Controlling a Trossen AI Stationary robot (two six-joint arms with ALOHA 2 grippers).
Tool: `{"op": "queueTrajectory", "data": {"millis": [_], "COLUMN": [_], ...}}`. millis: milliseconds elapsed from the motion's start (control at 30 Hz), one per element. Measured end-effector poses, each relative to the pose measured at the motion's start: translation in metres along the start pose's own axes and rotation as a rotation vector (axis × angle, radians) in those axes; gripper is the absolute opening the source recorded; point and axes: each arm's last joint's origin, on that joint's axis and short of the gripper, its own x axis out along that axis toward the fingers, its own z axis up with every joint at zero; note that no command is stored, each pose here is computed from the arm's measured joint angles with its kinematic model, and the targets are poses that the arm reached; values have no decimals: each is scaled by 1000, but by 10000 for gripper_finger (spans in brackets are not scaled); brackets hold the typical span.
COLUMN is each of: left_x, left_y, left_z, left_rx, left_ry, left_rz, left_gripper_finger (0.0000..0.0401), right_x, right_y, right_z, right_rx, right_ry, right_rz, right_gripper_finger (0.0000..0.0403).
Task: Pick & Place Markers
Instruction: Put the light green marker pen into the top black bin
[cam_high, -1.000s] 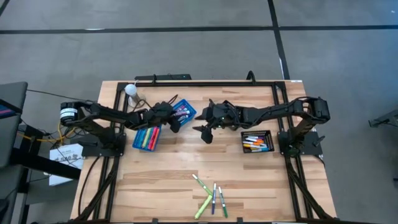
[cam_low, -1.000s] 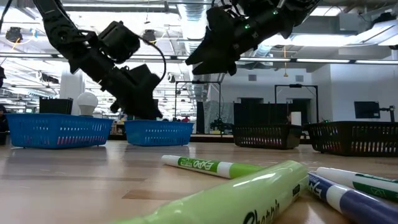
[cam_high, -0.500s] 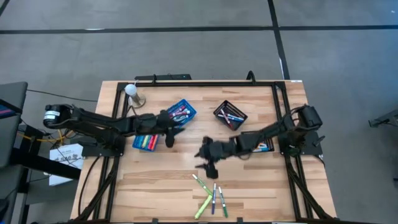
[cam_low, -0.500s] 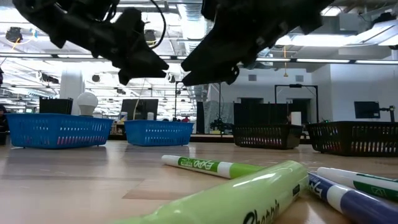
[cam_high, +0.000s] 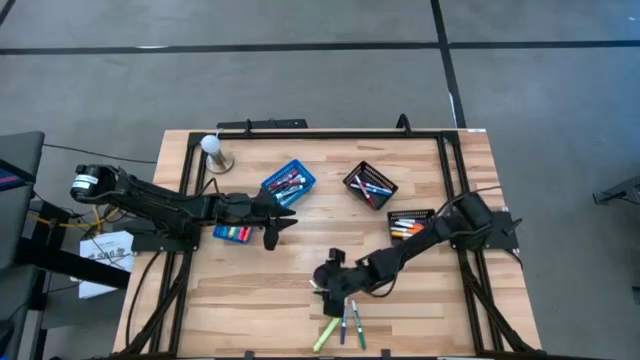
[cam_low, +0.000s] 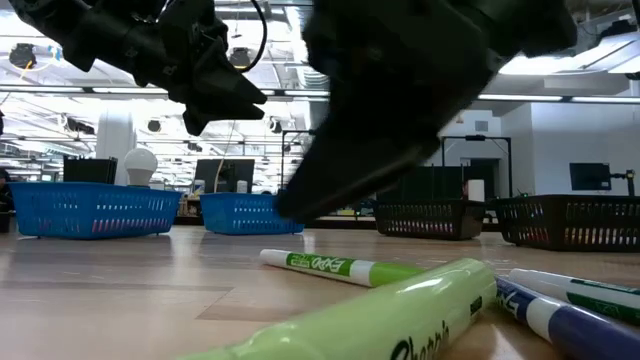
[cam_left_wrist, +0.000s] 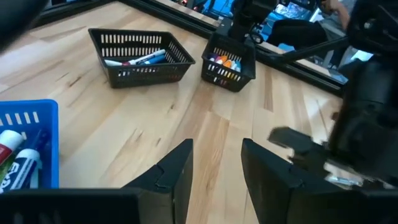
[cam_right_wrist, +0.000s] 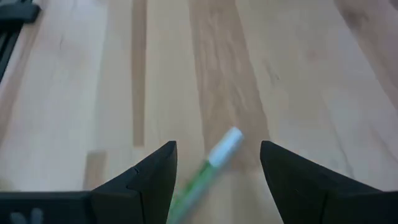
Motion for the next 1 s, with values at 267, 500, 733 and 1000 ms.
{"op": "queueTrajectory", "data": {"millis": [267, 500, 733, 1000], "left_x": [0, 0, 0, 0], "left_y": [0, 1, 1, 1], "left_z": [-1, -1, -1, -1], "left_rx": [0, 2, 1, 1], "left_ry": [5, 14, 13, 11], "left_rz": [3, 6, 6, 5], "left_gripper_finger": [131, 131, 131, 131], "right_x": [15, 23, 27, 6], "right_y": [4, 1, -15, -51], "right_z": [-9, -17, -14, 13], "right_rx": [22, 32, 16, 4], "right_ry": [96, 125, 135, 165], "right_rz": [-53, -101, -155, -185], "right_gripper_finger": [220, 203, 91, 20]}}
